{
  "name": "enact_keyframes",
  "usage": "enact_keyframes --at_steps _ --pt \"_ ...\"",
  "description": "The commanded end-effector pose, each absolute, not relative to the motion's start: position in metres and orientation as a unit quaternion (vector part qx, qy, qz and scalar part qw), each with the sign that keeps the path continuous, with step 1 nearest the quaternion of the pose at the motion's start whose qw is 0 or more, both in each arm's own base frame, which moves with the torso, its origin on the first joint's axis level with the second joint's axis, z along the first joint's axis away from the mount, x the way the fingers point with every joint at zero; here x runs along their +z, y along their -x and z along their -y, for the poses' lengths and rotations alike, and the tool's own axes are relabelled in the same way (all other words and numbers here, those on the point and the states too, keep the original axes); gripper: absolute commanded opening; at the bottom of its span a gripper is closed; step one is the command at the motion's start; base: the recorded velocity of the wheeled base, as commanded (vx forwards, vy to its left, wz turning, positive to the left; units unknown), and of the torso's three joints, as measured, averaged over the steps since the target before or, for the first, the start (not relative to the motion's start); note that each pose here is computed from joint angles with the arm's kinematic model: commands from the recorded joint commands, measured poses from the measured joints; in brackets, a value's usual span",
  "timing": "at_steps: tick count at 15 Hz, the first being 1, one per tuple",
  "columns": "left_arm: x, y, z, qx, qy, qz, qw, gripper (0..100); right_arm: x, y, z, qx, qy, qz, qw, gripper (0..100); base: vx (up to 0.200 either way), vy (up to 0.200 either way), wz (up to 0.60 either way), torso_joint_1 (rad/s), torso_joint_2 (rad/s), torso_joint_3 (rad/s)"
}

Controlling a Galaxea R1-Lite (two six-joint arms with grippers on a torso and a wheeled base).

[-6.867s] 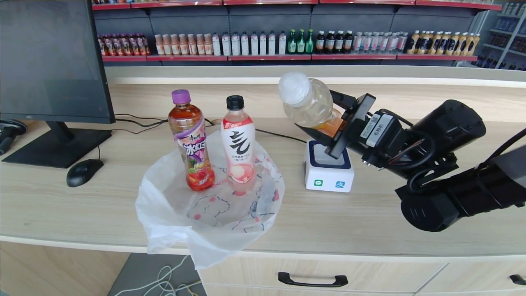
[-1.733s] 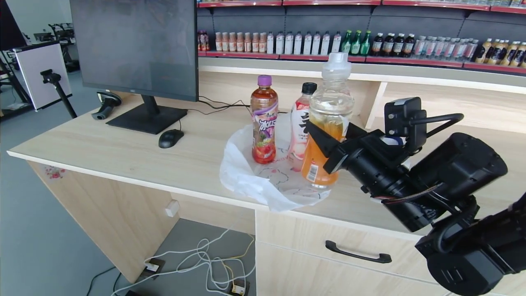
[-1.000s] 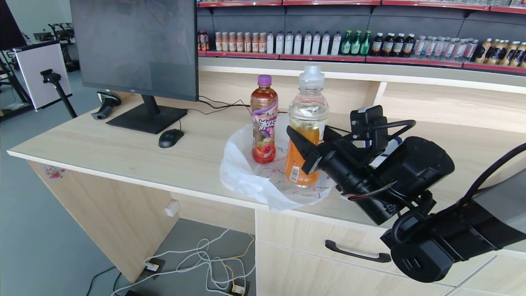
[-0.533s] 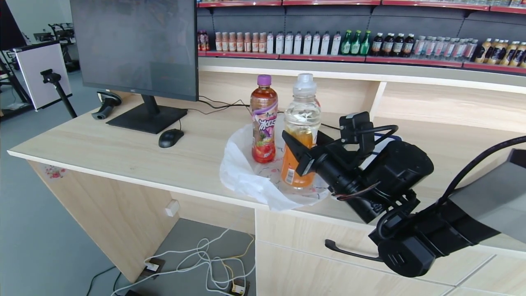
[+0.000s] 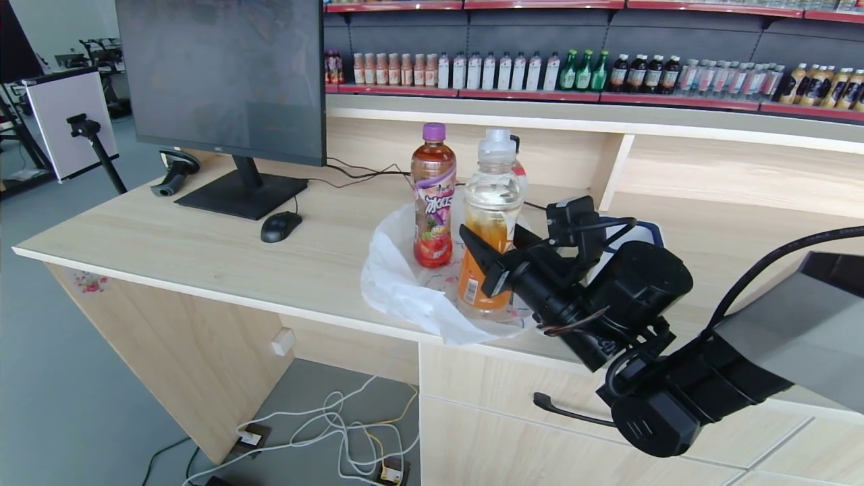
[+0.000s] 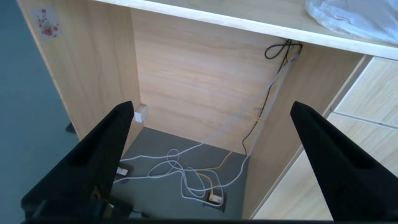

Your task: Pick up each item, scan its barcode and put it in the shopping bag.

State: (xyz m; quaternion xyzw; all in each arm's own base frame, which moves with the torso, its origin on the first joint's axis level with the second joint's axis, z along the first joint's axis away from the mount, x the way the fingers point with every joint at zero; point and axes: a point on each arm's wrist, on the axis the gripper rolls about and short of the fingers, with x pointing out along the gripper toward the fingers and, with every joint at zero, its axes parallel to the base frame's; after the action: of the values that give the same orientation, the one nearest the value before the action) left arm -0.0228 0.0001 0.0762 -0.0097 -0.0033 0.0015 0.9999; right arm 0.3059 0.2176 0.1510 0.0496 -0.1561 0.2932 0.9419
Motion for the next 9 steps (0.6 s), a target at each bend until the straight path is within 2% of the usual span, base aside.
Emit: enact_keyframes --at_steps 1,9 --pt "0.0761 0.0228 -0.0001 0.002 0.01 0.003 1.0 100 0.1438 -0.3065 -0.2183 0.294 -0.046 0.144 0.944 0 0.0 0.0 0.0 0.0 0.0 0.0" --pt "0.0761 0.0228 -0.0001 0.002 0.011 0.003 1.0 100 0.1348 -0.3023 -0.2167 0.298 -0.045 0.124 0.946 0 0.0 0.0 0.0 0.0 0.0 0.0"
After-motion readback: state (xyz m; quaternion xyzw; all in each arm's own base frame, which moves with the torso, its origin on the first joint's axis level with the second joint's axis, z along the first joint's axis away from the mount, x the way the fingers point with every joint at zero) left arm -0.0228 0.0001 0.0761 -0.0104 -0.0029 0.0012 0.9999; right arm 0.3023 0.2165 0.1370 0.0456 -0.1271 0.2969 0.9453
